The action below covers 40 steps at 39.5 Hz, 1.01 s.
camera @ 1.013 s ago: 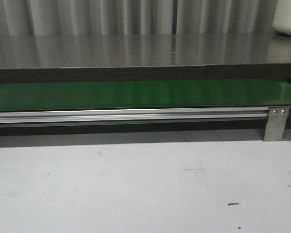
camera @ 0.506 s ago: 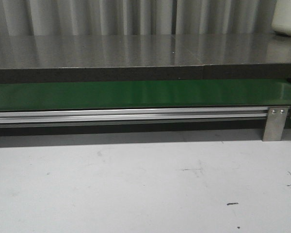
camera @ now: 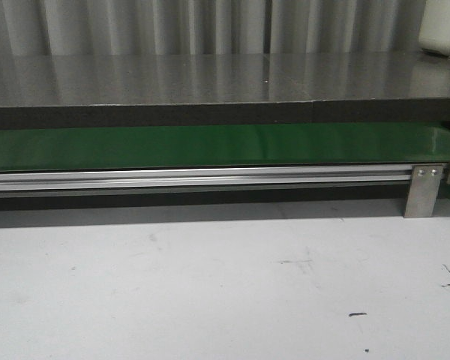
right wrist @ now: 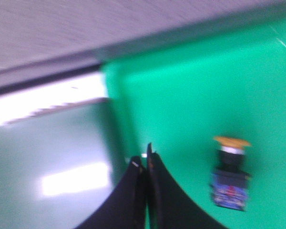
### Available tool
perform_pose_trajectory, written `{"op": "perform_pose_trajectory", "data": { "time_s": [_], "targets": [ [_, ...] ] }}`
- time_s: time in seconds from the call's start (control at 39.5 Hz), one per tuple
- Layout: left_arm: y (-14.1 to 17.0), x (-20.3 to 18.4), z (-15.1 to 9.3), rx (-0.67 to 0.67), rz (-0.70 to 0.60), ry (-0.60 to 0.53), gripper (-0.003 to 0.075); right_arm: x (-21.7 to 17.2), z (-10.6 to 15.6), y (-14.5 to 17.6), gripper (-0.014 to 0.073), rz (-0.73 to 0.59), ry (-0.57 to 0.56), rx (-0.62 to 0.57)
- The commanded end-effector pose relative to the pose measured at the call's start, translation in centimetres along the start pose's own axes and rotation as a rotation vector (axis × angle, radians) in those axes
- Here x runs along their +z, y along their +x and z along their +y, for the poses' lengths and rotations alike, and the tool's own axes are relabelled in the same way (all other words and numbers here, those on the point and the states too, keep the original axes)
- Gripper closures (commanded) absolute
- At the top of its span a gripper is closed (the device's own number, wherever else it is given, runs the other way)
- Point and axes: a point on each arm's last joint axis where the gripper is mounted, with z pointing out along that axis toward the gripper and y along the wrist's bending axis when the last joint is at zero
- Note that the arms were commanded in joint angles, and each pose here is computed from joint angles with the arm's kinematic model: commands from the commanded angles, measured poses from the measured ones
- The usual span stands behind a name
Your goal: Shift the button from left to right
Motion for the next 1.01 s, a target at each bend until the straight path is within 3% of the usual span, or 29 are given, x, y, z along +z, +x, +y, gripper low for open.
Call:
{"op": "perform_pose_trajectory", "data": {
  "time_s": [0.0,0.23,0.53,0.99],
  "targets": [
    [-1.5,-0.2,0.1,-0.015,-0.095,-0.007,0.0741,-5.7,2.5,-1.5,0.0661,-0.182,-0.046,-0.045],
    [-1.5,-0.2,0.1,-0.015,-0.095,-0.007,0.0741,-10.5,6.6,0.6,0.0665,-0.265,-0.120,-0.185],
    [-1.5,-0.2,0.1,-0.015,-0.095,-0.007,0.0741,-14.3,8.9,8.9,0.0665,-0.393,-0.210,-0.290],
    [-1.5,-0.2,0.1,-0.015,-0.095,-0.007,0.0741,-16.2,4.2,24.9,0.0665,-0.655,-0.238,-0.270]
  ]
}}
